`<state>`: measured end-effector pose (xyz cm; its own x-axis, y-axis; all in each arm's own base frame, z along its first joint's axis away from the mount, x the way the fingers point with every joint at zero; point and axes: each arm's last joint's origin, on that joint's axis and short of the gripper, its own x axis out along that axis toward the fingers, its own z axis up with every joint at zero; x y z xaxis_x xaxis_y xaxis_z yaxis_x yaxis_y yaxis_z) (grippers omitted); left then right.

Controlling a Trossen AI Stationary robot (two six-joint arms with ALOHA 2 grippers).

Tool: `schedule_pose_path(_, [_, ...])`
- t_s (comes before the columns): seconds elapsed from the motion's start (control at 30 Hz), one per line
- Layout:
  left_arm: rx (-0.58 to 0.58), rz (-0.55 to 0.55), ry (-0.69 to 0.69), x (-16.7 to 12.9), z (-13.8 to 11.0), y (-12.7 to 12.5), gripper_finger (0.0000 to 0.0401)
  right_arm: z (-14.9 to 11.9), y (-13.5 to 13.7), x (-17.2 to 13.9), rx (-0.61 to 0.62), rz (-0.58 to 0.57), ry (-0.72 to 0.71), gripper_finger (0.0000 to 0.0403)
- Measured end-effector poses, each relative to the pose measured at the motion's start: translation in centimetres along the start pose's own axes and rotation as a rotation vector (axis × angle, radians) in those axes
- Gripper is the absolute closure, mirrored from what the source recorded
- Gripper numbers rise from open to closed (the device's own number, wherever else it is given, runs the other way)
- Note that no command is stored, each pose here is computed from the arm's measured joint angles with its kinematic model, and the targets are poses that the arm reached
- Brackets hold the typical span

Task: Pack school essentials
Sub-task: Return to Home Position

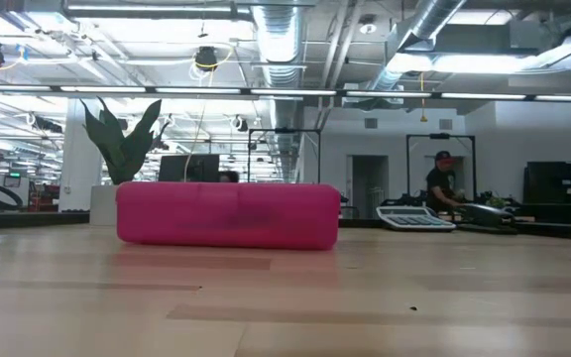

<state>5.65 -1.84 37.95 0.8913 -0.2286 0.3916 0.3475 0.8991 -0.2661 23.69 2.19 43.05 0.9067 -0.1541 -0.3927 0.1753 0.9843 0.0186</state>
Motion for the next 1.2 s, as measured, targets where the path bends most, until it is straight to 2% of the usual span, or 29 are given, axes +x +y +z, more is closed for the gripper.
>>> schedule_pose_path(0.1, [0.007,-0.044,0.028,-1.0,0.0,0.0,0.0264,-3.6,-1.0,-1.7,0.062,0.004,-0.038,0.0401])
schedule_pose_path(0.27, [-0.01,0.037,0.112,-1.5,-1.4,0.5,0.0264,-9.7,-2.1,-2.7,0.163,0.028,-0.155,0.0401])
schedule_pose_path(0.43, [-0.026,0.005,0.103,-1.2,-4.6,1.2,0.0264,-15.6,-2.7,-1.9,0.238,0.05,-0.231,0.0401])
schedule_pose_path(0.6, [-0.121,-0.067,0.098,-1.3,-9.6,2.3,0.0264,-19.7,-3.0,-0.9,0.327,0.075,-0.293,0.0401])
schedule_pose_path(0.73, [-0.185,-0.081,0.066,-2.2,-12.8,3.2,0.0264,-21.6,-3.2,-0.5,0.363,0.081,-0.295,0.0401])
schedule_pose_path(0.83, [-0.225,-0.087,0.044,-3.0,-14.4,3.7,0.0264,-21.9,-3.3,-0.7,0.357,0.074,-0.291,0.0401])
schedule_pose_path(0.97, [-0.258,-0.086,-0.008,-4.0,-15.1,4.2,0.0264,-21.5,-3.9,-2.0,0.337,0.059,-0.338,0.0401])
schedule_pose_path(1.2, [-0.235,-0.09,0.018,-4.0,-15.3,4.6,0.0264,-22.0,-5.0,-5.5,0.342,0.044,-0.382,0.0401])
